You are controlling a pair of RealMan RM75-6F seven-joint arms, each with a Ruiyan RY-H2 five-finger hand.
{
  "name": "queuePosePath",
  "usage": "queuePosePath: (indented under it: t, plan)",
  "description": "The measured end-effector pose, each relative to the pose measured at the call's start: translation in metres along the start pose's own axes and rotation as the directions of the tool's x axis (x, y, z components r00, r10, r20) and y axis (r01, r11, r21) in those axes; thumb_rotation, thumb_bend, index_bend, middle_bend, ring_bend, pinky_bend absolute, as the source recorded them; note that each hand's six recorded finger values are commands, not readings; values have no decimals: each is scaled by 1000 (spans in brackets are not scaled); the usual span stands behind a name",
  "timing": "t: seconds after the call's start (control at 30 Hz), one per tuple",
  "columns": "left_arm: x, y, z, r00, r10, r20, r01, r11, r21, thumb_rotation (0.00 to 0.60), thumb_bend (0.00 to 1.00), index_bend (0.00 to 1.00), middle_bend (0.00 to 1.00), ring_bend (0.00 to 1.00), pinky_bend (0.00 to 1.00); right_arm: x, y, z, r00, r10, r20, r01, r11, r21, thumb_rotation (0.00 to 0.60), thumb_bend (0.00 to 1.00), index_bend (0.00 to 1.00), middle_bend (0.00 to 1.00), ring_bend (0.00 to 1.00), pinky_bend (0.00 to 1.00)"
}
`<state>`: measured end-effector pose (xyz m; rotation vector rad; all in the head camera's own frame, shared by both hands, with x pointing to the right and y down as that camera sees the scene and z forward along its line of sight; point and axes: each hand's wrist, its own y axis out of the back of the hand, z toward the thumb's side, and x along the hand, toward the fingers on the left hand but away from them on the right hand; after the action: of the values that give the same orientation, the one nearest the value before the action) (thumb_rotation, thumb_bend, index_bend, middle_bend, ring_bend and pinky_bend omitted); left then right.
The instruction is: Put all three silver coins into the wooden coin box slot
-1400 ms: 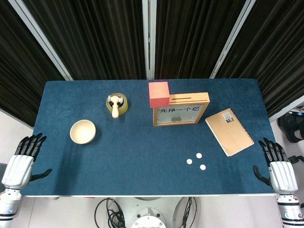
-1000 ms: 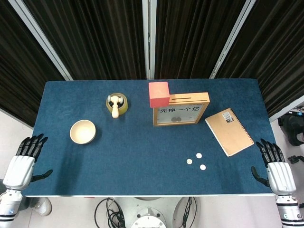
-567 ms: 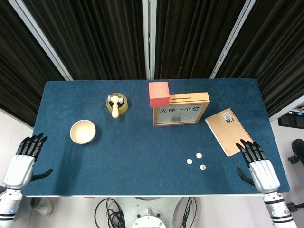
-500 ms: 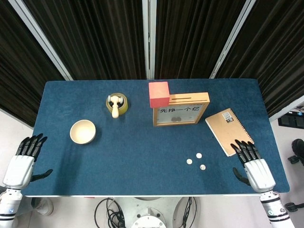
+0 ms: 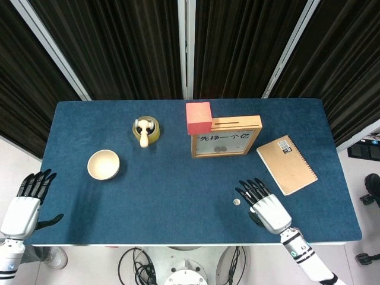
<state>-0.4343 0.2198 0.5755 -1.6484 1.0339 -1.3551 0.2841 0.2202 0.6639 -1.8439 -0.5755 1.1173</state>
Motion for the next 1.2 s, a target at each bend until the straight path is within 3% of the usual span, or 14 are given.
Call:
queuePosePath:
  t: [0.2,0.37,0.6,1.2]
  plan:
    - [-2,-2,-1,1000,-9,-2,9,1000,-17,600,0,17,0,0,0,-21,-10,10,1000,19,-5,-19,1000,-3,600,334,290,0,0,0]
    - [-5,-1,-7,1000,-5,-17,5,1000,-21,600,0,19,0,0,0,-32,-19,11,1000,27,4,-27,999,20,600,334,296,0,0,0]
    - [-6,-3,-13,1000,-11,-25,10,1000,-28,600,0,19,0,0,0,-33,-33,2,998,45,42,-46,999,22,600,333,327,0,0,0]
    - [-7,-6,-17,999,-15,-30,14,999,-35,600,0,19,0,0,0,-33,-49,-2,996,67,57,-68,998,18,600,332,388,0,0,0]
